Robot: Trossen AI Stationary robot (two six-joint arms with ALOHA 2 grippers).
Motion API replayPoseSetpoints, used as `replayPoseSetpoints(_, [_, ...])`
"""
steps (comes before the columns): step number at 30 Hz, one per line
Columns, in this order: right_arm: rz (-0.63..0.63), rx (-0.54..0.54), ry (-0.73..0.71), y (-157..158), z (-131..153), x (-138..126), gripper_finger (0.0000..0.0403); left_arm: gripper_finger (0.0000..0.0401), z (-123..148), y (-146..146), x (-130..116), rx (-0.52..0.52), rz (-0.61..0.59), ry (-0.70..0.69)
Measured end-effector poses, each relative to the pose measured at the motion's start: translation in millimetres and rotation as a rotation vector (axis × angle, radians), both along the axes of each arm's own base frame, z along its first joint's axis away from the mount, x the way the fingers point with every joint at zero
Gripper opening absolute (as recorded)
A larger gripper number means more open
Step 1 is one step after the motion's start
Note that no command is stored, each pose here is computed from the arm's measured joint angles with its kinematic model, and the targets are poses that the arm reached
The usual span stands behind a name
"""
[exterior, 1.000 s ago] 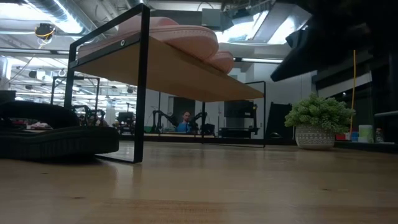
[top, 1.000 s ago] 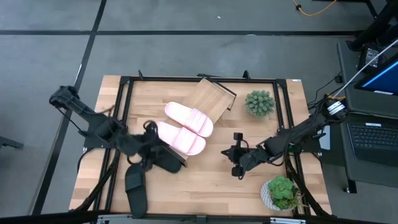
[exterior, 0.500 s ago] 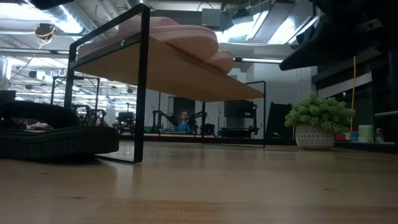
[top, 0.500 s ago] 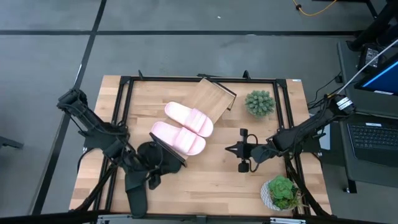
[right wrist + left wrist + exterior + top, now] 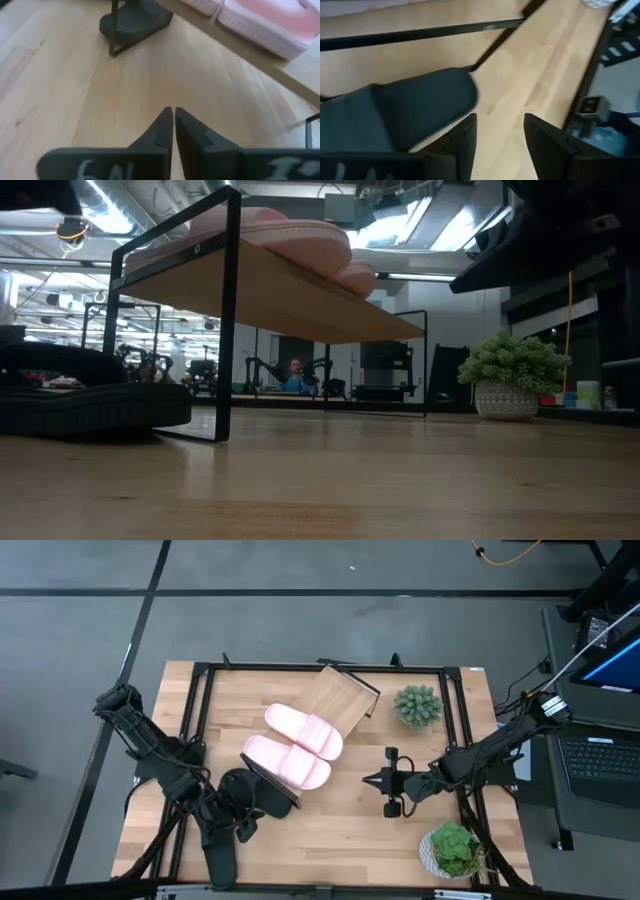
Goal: Pick and place slides into the shelf
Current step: Put the top black slides on the shelf
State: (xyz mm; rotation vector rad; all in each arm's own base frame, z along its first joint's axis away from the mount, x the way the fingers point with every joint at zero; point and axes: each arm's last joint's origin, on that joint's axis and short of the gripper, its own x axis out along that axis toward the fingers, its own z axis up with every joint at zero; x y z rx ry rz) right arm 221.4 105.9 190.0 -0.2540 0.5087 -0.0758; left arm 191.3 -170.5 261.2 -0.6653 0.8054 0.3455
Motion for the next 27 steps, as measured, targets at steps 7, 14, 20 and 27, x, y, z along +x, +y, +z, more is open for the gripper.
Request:
replayPoseSetpoints(7, [-0.037, 0.009, 0.088, -3.0, -8.3, -5.5, 0.0027, 0.0153, -7.3, 8.6, -15.4, 0.062, 0.108, 0.114])
replayPoseSetpoints(14, [-0.039, 0.002, 0.089, -4.3, -8.3, -4.9, 0.0013, 0.0153, -11.9, 19.2, -29.7, 0.068, 0.271, 0.240])
replayPoseSetpoints(20, [-0.045, 0.004, 0.089, -5.3, -8.3, -4.4, 0.0007, 0.0153, -12.6, 21.1, -32.3, 0.015, 0.371, 0.264])
replayPoseSetpoints(27, [-0.031, -0.024, 0.093, -5.5, -8.3, -4.3, 0.0017, 0.0153, -7.9, 24.2, -35.0, -0.005, 0.373, 0.254])
